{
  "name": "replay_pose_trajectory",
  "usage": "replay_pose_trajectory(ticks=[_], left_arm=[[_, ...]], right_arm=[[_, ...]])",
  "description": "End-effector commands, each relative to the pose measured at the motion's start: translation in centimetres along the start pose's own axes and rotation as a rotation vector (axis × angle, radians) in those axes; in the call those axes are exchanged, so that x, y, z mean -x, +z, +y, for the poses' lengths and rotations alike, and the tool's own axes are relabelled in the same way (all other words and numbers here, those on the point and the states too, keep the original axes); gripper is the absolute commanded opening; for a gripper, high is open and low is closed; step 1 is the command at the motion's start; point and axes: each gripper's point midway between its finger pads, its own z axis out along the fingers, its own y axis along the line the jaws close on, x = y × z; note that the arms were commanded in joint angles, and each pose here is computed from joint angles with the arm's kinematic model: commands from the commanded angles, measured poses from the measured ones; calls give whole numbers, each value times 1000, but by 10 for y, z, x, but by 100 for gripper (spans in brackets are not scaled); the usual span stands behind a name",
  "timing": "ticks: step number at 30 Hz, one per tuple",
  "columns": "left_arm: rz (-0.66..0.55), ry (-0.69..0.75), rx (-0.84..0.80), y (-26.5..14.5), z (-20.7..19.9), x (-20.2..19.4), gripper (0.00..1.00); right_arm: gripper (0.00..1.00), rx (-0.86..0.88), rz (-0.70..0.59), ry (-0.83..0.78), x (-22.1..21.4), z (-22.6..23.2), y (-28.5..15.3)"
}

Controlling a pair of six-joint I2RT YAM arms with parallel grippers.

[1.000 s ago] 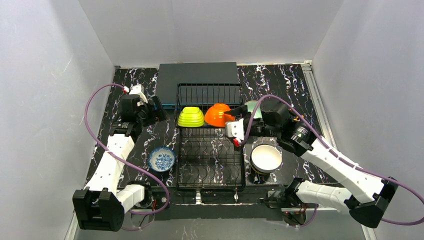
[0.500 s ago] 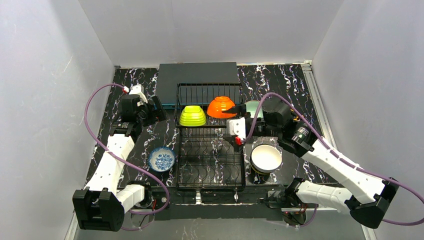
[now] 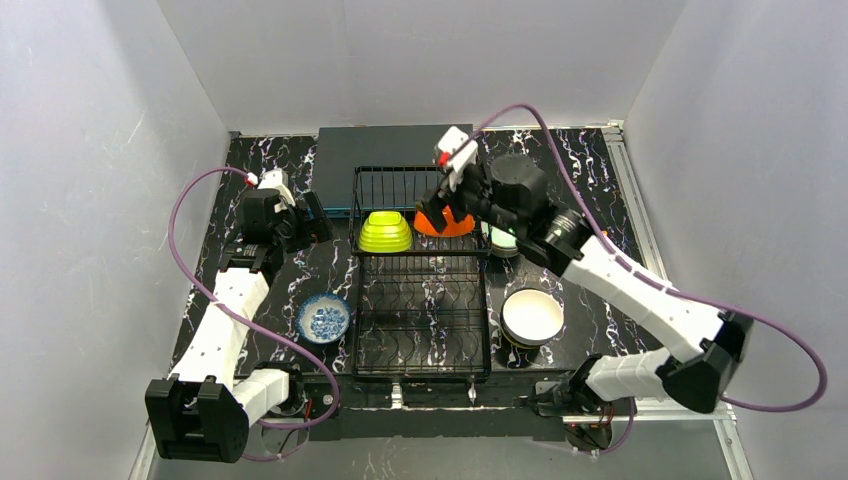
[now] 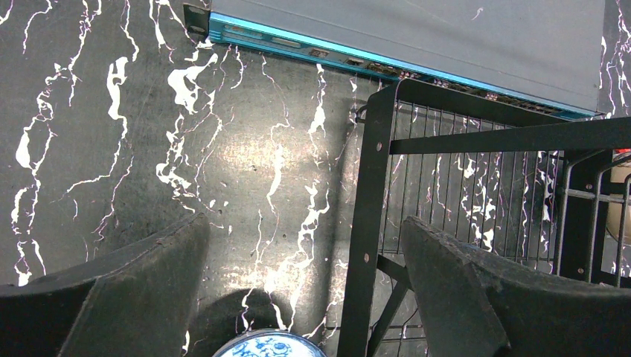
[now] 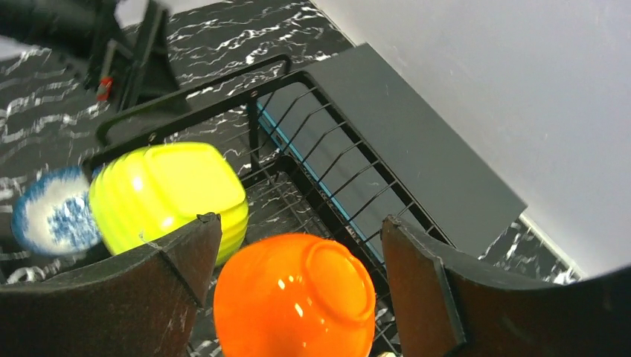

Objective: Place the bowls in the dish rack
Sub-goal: Adjust the bowl in the dish rack.

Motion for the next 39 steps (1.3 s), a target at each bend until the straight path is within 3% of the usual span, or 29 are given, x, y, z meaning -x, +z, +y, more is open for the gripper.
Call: replay_pose_trajectory(ticks=[1,6,16,27,39], left_arm=[[-19,11,6,-6,2,3,98],[-19,10,3,-7,2,3,98],[-20,10,1,-7,1,4,98],[-22,9,2,-7,1,4,98],[-25,9,1,-8,1,5,98]], right_arm=[[86,-174,86,264,7,-23,13],[87,-228,222,346,-19,-25,26],[87,-242,387,363,-56,-19,29],[63,-124,462,378,-59,1,17],[54,-47,510,415,-59,15,2]])
